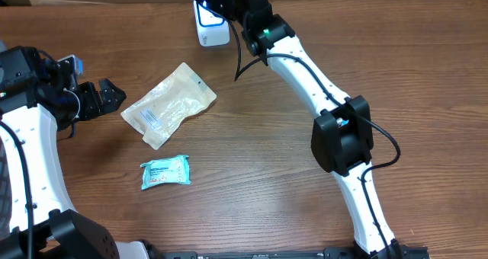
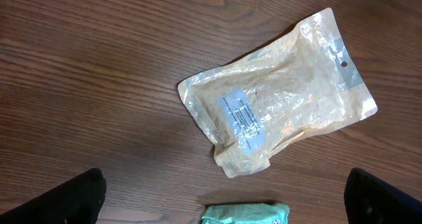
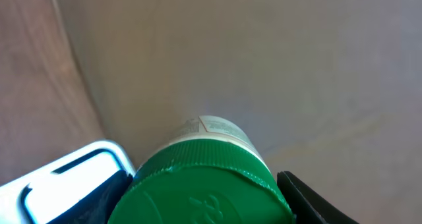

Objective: Scan the item barcode
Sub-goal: 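Hold the jar against the white scanner with the right gripper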

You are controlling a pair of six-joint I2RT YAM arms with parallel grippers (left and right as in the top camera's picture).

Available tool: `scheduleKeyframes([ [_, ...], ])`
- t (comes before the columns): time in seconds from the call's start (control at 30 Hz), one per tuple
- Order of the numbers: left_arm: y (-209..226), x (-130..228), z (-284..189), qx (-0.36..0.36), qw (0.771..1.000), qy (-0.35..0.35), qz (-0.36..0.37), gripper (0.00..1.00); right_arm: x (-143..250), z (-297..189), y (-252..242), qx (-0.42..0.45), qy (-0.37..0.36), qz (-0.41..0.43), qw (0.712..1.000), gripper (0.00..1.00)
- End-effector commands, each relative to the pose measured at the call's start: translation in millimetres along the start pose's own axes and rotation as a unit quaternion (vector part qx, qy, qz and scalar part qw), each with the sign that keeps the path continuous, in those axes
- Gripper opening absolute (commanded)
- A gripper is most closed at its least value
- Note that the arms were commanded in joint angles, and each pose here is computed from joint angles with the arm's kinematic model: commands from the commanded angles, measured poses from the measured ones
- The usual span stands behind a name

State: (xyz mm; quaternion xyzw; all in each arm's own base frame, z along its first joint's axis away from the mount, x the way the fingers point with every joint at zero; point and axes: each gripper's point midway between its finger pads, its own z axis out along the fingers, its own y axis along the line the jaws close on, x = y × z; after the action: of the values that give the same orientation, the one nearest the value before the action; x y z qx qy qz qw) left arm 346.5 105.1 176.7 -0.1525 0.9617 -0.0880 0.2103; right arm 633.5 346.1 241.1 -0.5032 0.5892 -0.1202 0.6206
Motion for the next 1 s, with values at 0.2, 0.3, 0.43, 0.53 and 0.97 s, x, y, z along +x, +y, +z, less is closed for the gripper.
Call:
scheduleKeyframes([
  [0.2,-4,-1,-2,0.003,1.0,-0.005,0.0,1.0,22,20,30,-0.006,0.002,-0.106,0.994,0.49],
  [0.3,-4,-2,-2,0.003,1.0,-0.005,0.0,1.0,22,23,29,0.002,-0.003,-0.108,0.994,0.5],
  [0.43,-4,-1,-2,0.003,1.0,-0.005,0.0,0.99,24,23,32,-0.002,0.002,-0.143,0.99,0.5],
  [0.53,-4,-1,-2,0.003,1.0,-0.005,0.0,1.0,25,23,31,0.0,0.004,-0.155,0.988,0.5],
  [0.97,-4,-1,-2,0.003,1.0,-0.005,0.0,0.99,13,22,37,-0.003,-0.001,-0.157,0.988,0.5],
])
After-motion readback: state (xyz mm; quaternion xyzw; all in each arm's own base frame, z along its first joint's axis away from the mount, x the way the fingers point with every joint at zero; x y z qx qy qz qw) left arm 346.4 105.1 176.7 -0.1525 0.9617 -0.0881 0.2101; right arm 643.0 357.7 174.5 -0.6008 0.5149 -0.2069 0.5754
